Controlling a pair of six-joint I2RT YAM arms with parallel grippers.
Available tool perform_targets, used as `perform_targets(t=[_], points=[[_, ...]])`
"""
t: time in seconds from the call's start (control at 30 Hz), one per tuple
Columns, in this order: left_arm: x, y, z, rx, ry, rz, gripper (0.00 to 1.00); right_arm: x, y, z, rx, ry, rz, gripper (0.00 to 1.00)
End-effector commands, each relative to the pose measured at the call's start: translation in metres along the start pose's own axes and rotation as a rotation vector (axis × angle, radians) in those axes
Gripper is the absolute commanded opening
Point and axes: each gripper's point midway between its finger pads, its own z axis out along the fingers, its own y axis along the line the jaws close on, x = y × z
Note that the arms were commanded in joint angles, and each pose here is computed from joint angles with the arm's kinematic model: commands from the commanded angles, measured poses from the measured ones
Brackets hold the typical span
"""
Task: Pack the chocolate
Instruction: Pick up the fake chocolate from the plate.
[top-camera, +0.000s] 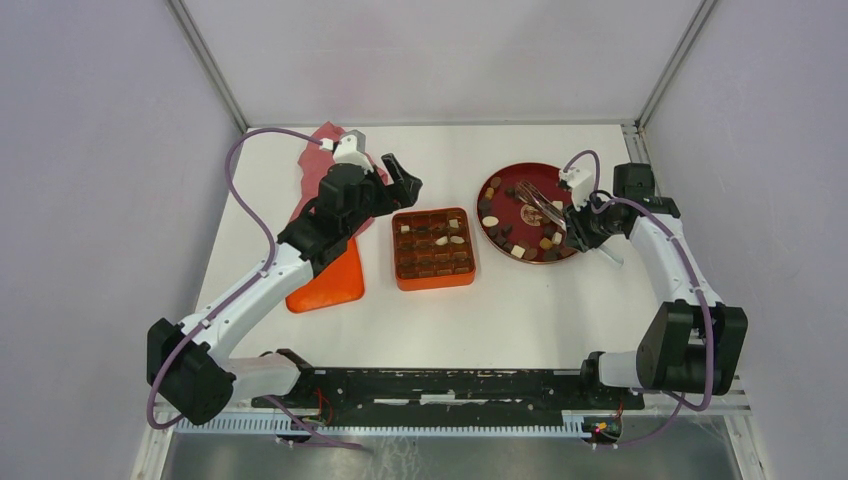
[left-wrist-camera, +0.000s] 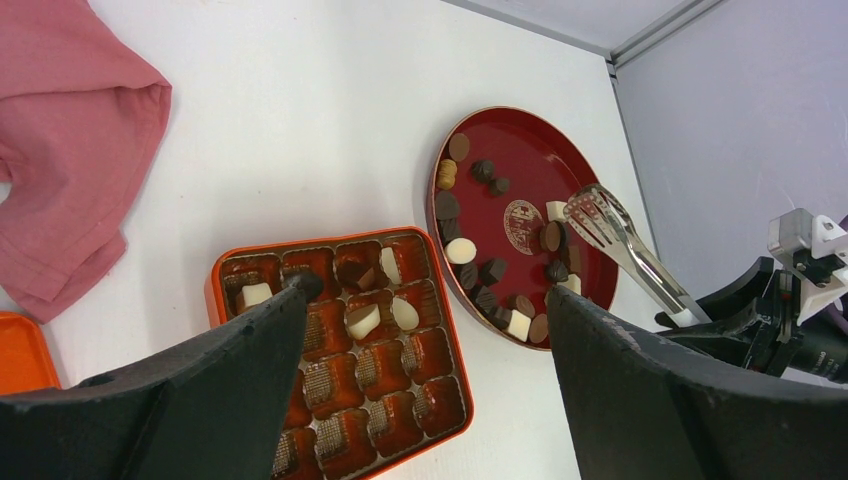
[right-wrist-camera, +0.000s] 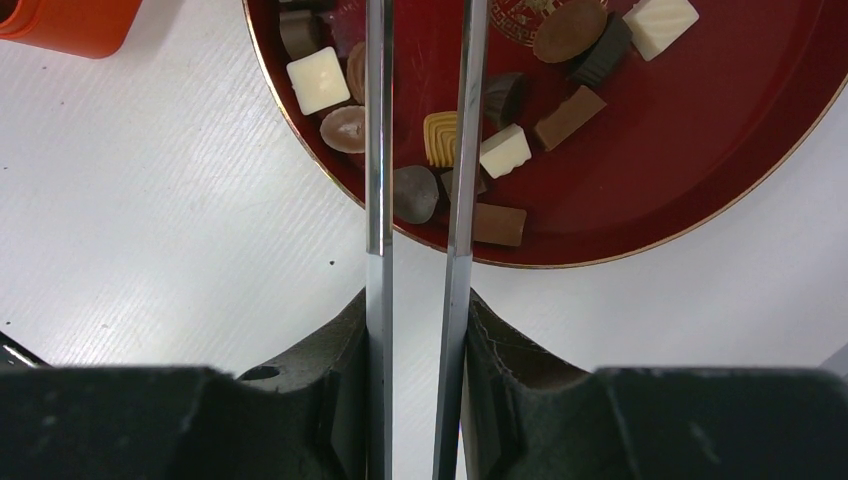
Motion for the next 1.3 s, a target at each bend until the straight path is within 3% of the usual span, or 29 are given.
perform_targets(t=[0.0, 1.27], points=[[-0.017, -0.008, -0.003, 0.026, -0.056, -0.048, 0.95, -0.022, -0.011, -0.006, 0.032, -0.059, -0.019, 0.36], [-0.028, -0.017, -0.003, 0.044, -0.071, -0.045, 0.96, -0.023, -0.012, -0.002, 0.032, -0.081, -0.014, 0.36]])
